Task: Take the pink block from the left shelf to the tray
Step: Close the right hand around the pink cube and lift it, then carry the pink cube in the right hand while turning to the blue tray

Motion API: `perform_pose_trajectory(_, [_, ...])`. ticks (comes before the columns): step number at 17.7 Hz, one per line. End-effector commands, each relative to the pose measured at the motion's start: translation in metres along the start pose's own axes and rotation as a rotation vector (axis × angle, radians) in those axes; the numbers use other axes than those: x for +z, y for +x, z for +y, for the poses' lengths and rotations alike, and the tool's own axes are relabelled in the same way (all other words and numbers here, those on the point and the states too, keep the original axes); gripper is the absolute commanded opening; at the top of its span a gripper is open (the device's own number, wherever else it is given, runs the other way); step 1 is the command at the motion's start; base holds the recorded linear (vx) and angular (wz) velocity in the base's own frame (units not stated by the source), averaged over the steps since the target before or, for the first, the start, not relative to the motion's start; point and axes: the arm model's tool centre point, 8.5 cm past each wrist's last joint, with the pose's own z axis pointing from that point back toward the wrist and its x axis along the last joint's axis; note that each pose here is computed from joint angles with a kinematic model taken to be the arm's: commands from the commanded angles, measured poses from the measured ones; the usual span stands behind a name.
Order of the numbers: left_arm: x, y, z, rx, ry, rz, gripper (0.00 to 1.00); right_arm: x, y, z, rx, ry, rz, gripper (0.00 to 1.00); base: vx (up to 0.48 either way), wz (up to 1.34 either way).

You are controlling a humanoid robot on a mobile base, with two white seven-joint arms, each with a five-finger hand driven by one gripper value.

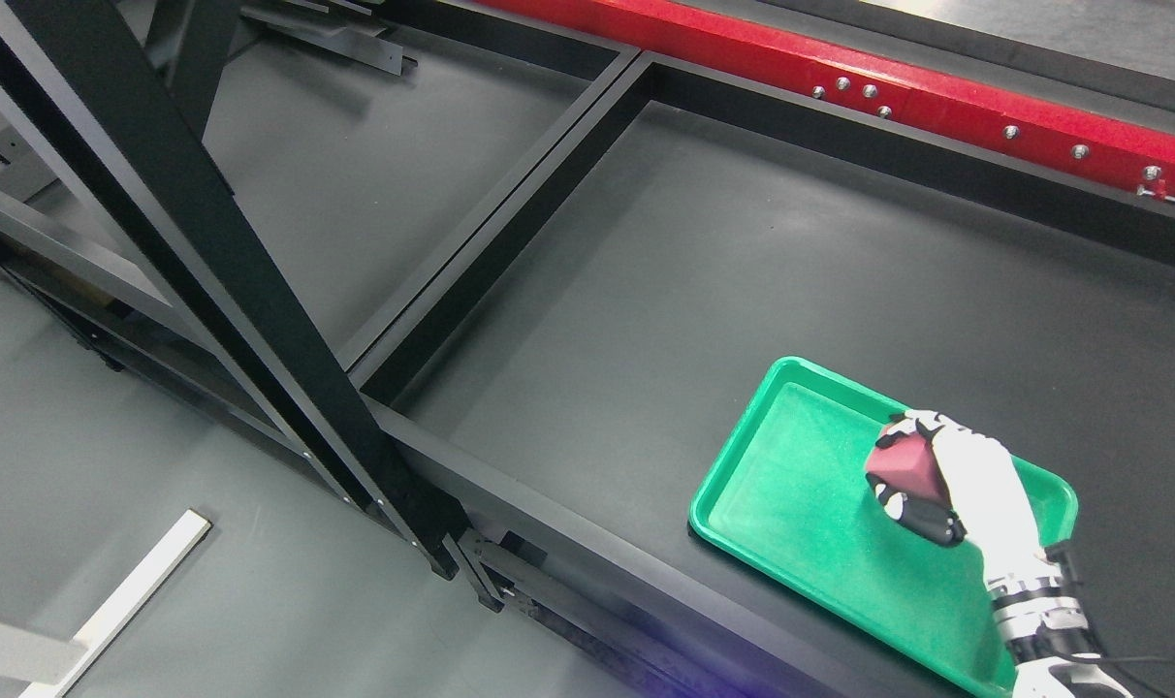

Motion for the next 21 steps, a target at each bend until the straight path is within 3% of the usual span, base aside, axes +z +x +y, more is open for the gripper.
perform_pose_trajectory(1, [0.002,-0.005,0.012,-0.004,0.018,0.008,1.00,0.002,-0.015,-0.042,-0.031,-0.196,0.002,0.02,0.000,0.00])
perform_pose_trajectory(5, [0.002,-0.005,0.012,-0.004,0.018,0.008,1.00,0.004,-0.010,-0.053,-0.062,-0.280,-0.023,0.03,0.000,0.00])
perform_pose_trajectory(21, [0.002,-0.005,0.012,-0.004,0.018,0.008,1.00,0.010,-0.010,-0.047,-0.088,-0.292,-0.003,0.04,-0.015,0.02])
